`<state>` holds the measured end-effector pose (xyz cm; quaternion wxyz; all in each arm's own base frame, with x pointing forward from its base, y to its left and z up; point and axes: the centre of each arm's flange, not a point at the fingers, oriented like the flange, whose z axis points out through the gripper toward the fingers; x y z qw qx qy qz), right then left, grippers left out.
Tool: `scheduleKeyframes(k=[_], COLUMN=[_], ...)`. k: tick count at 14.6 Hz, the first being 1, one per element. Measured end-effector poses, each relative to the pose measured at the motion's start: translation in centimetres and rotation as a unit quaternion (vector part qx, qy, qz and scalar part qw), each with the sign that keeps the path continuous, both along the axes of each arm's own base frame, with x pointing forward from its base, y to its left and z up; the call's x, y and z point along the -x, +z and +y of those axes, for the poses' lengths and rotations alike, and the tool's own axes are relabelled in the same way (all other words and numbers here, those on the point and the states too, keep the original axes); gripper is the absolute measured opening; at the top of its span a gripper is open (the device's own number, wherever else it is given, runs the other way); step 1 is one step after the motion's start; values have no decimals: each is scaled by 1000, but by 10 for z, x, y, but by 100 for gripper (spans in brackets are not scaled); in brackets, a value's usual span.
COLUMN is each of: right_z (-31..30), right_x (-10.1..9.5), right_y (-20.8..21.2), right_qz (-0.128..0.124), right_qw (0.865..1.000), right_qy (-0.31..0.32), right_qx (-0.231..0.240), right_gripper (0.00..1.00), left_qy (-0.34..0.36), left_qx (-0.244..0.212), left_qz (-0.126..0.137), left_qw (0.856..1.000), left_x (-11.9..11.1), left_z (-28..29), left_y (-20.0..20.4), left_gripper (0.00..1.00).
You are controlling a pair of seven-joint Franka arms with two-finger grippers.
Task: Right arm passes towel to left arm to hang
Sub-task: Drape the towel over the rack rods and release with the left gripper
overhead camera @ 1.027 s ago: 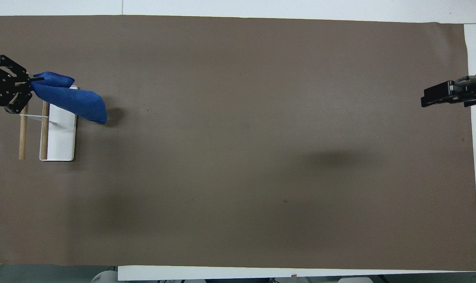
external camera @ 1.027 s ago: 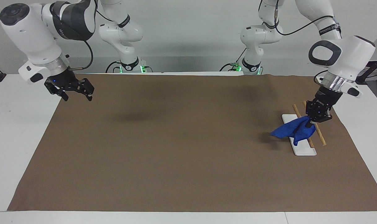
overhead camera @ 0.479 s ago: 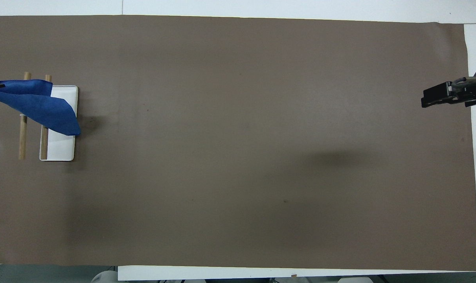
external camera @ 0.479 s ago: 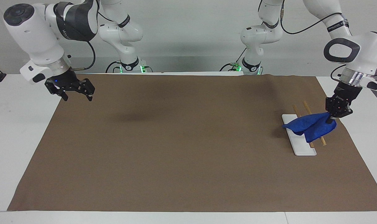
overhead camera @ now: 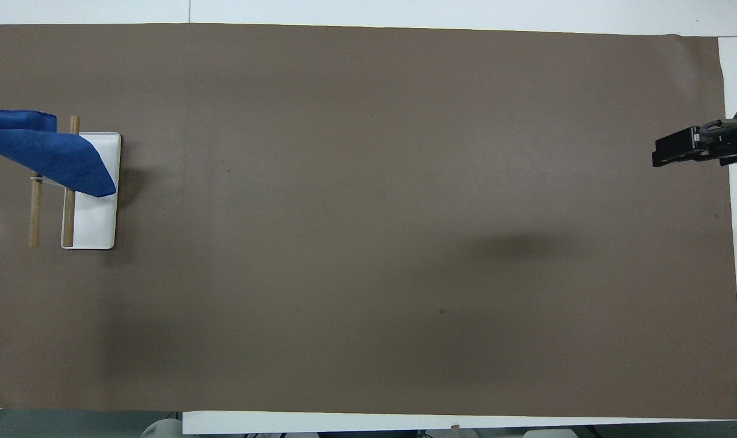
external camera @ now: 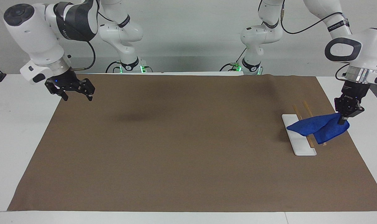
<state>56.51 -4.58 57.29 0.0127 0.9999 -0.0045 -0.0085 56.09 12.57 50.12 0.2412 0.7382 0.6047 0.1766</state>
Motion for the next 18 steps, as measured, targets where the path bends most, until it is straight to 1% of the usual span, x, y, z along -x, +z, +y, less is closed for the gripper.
scheduleKeyframes(k=[3,6,9,11,14,16,18], right_z=[0,0,0,0,0,0,0], right_x=[0,0,0,0,0,0,0], right_y=[0,0,0,0,0,0,0], right_qz=[0,0,1,1,1,1,1], right_qw=[1000,1000,1000,1000,1000,1000,1000], right_qy=[0,0,0,0,0,0,0], right_qx=[0,0,0,0,0,0,0], right_gripper=[100,100,100,100,100,100,100], left_qy=[16,25,39,64,97,111,114], left_qx=[-9,-14,-16,-17,-5,5,7], left_qz=[-13,-6,-3,-14,-24,-26,-21], left_qw=[1000,1000,999,998,995,993,993], left_x=[-1,-3,-3,-1,-1,-3,-3], left_z=[11,16,29,43,50,50,50], left_y=[-3,-22,-32,-29,-22,-18,-23], left_gripper=[2,3,3,3,2,2,3])
